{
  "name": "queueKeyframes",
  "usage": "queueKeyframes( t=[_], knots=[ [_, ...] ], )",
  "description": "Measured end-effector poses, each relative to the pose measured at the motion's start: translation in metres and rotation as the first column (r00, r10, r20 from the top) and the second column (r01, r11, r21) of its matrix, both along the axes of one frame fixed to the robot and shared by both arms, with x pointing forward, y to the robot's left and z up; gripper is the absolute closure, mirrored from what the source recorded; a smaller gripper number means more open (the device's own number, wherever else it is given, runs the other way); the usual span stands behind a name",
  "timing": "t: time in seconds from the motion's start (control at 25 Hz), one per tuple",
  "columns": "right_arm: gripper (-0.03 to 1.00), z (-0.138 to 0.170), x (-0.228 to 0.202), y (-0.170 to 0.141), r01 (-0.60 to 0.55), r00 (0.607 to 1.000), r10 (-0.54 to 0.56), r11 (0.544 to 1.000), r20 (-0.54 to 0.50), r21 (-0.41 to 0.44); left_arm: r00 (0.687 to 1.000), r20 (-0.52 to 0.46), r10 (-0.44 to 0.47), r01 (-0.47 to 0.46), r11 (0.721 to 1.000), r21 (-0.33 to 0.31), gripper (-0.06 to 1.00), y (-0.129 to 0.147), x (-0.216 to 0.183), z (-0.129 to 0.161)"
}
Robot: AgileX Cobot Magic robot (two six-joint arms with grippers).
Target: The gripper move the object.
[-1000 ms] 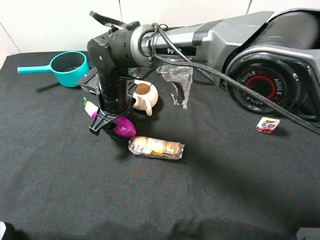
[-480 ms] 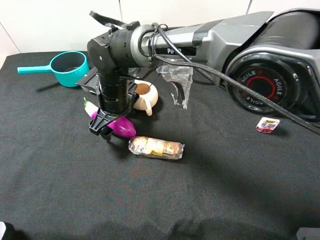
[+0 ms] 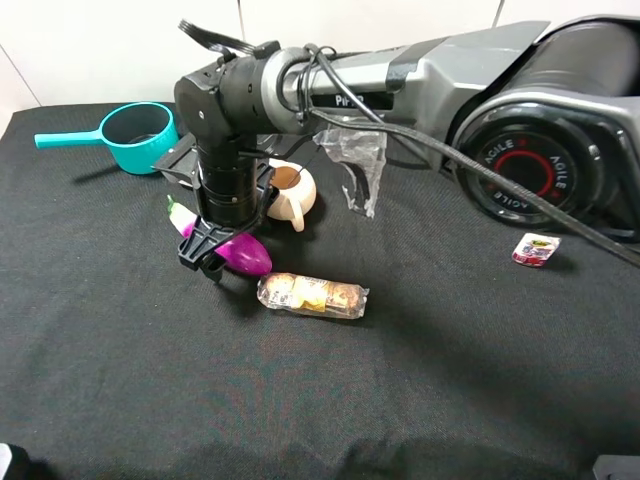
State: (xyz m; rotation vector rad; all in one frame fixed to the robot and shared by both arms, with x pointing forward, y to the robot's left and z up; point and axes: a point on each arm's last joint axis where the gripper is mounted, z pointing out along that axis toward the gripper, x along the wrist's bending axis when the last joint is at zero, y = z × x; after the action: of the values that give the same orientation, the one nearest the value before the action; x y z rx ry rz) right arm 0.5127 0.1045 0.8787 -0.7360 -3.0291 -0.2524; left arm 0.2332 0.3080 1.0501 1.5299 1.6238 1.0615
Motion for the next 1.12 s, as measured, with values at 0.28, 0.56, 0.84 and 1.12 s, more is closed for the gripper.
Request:
queueKeyframes(
  t=[0.28, 0.56, 0.84, 1.12],
  knots=[
    [0.27, 0.041, -0.001, -0.002, -0.005, 0.999, 0.003, 0.999, 0.039, 0.048, 1.0, 0.0, 0.0, 0.0, 1.0, 0.0, -0.05, 0.0, 0.0, 0.0],
    [0.27, 0.079, 0.002, -0.015, -0.003, 0.997, 0.0, 0.999, 0.079, 0.044, 1.0, 0.0, 0.0, 0.0, 1.0, 0.0, -0.05, 0.0, 0.0, 0.0],
    [0.27, 0.109, 0.025, -0.048, 0.087, 0.993, -0.089, 0.996, 0.073, 0.029, 1.0, 0.0, 0.0, 0.0, 1.0, 0.0, -0.05, 0.0, 0.0, 0.0],
    [0.27, 0.135, 0.056, -0.092, 0.198, 0.977, -0.199, 0.98, 0.082, 0.028, 1.0, 0.0, 0.0, 0.0, 1.0, 0.0, -0.05, 0.0, 0.0, 0.0]
  ],
)
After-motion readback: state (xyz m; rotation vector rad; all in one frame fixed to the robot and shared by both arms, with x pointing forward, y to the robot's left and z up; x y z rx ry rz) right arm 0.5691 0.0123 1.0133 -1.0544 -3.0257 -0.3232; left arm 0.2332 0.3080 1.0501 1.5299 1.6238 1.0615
